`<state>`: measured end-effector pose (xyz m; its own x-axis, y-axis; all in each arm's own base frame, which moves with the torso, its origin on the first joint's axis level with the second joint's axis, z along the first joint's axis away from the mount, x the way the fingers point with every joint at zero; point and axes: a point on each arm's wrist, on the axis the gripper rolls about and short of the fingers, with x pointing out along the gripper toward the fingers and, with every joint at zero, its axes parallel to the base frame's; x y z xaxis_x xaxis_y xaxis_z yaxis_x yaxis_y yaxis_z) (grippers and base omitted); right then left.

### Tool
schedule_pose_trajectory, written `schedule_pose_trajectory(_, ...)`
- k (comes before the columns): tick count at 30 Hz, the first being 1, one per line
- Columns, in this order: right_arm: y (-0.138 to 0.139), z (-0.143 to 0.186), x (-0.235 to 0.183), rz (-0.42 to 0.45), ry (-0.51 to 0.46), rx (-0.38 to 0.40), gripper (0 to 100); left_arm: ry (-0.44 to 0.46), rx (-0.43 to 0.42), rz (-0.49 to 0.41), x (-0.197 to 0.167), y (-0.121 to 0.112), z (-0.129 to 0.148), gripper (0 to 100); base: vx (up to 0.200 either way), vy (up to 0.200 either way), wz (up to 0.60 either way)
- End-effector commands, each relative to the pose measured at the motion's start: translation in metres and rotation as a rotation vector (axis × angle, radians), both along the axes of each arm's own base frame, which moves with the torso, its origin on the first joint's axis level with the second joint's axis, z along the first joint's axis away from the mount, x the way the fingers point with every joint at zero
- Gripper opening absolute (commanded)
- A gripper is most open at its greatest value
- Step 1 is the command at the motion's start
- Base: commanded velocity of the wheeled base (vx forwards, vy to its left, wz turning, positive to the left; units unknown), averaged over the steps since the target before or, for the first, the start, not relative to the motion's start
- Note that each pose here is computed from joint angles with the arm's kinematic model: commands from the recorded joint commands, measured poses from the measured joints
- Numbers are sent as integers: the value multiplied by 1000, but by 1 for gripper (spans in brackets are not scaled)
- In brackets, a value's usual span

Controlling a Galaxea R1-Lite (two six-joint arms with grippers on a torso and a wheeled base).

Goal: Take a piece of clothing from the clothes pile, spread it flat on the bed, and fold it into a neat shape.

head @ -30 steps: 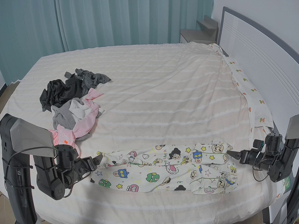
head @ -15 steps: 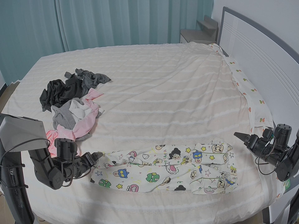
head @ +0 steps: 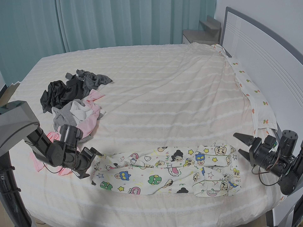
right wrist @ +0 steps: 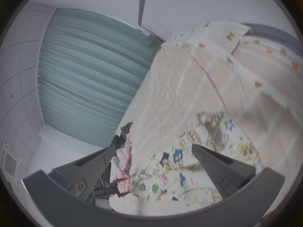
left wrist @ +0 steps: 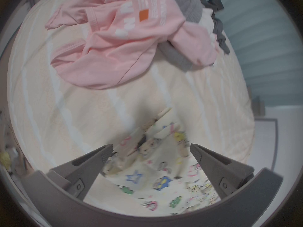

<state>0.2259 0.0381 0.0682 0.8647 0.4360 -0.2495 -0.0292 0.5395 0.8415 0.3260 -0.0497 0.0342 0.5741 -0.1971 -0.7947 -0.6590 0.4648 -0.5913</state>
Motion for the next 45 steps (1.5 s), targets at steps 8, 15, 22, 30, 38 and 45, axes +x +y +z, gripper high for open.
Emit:
schedule_pose_trajectory(8, 8, -2, -9, 41, 17, 6, 100, -65, -36, 40, 16, 11, 9, 100, 0, 0, 0)
schedule_pose_trajectory(15, 8, 1, -10, 42, 8, 8, 100, -22, -21, 31, 17, 11, -6, 100, 0, 0, 0)
schedule_pose_trajectory(22, 7, 2, -11, 35, 2, 9, 100, -31, -13, 14, 25, 4, -9, 100, 0, 0, 0)
schedule_pose_trajectory(30, 5, 2, -10, 28, -2, 8, 100, -38, 10, -4, 32, -8, -14, 100, 0, 0, 0)
schedule_pose_trajectory(38, 5, 3, -10, 27, -6, 8, 100, -33, 109, -26, 35, -17, -26, 100, 0, 0, 0)
schedule_pose_trajectory(45, 4, 4, -10, 22, -8, 9, 100, -33, 117, -21, 37, -17, -27, 0, 0, 0, 0)
